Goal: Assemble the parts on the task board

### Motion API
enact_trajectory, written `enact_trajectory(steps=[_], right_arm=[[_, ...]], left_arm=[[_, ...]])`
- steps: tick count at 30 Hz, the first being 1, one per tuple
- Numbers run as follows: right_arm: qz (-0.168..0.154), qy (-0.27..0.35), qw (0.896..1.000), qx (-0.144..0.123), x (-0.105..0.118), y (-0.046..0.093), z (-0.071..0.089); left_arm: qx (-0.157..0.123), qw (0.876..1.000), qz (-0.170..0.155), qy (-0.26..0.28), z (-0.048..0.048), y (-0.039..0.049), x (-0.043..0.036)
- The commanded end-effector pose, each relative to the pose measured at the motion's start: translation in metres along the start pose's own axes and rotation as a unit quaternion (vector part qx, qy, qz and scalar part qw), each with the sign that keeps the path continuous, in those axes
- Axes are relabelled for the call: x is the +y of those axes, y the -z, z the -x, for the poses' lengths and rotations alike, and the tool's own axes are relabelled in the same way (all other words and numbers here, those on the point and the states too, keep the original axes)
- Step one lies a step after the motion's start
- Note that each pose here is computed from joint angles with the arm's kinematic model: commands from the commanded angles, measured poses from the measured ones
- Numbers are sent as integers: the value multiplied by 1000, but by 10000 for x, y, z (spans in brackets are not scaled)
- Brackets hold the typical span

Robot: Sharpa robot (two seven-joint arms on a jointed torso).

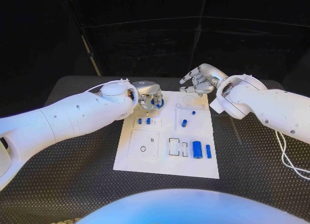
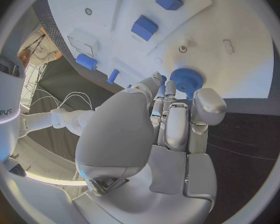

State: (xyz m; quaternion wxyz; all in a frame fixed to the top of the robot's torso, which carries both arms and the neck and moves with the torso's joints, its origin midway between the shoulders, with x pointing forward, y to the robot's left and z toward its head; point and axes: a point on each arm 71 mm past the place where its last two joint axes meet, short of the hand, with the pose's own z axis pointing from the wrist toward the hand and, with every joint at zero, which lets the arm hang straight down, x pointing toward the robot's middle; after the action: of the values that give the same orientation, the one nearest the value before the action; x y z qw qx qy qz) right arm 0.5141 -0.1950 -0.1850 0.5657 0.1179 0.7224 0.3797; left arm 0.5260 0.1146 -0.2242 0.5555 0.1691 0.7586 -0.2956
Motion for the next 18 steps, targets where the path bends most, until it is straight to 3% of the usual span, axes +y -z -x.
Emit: enact_trajectory(steps=[1, 6, 11, 18], right_arm=[[6, 1, 1000, 1, 14, 1, 6], [4, 1, 1000, 1, 1, 4, 9], [3, 1, 1000, 1, -6, 3, 6], [3, 0, 1000, 3, -9, 2, -6]], left_arm=[[-30, 999, -7, 19, 92, 61, 4], [-30, 999, 5, 25, 166, 194, 113], [-19, 999, 23, 31, 177, 303, 254], [-2, 998, 40, 44, 73, 420, 387]])
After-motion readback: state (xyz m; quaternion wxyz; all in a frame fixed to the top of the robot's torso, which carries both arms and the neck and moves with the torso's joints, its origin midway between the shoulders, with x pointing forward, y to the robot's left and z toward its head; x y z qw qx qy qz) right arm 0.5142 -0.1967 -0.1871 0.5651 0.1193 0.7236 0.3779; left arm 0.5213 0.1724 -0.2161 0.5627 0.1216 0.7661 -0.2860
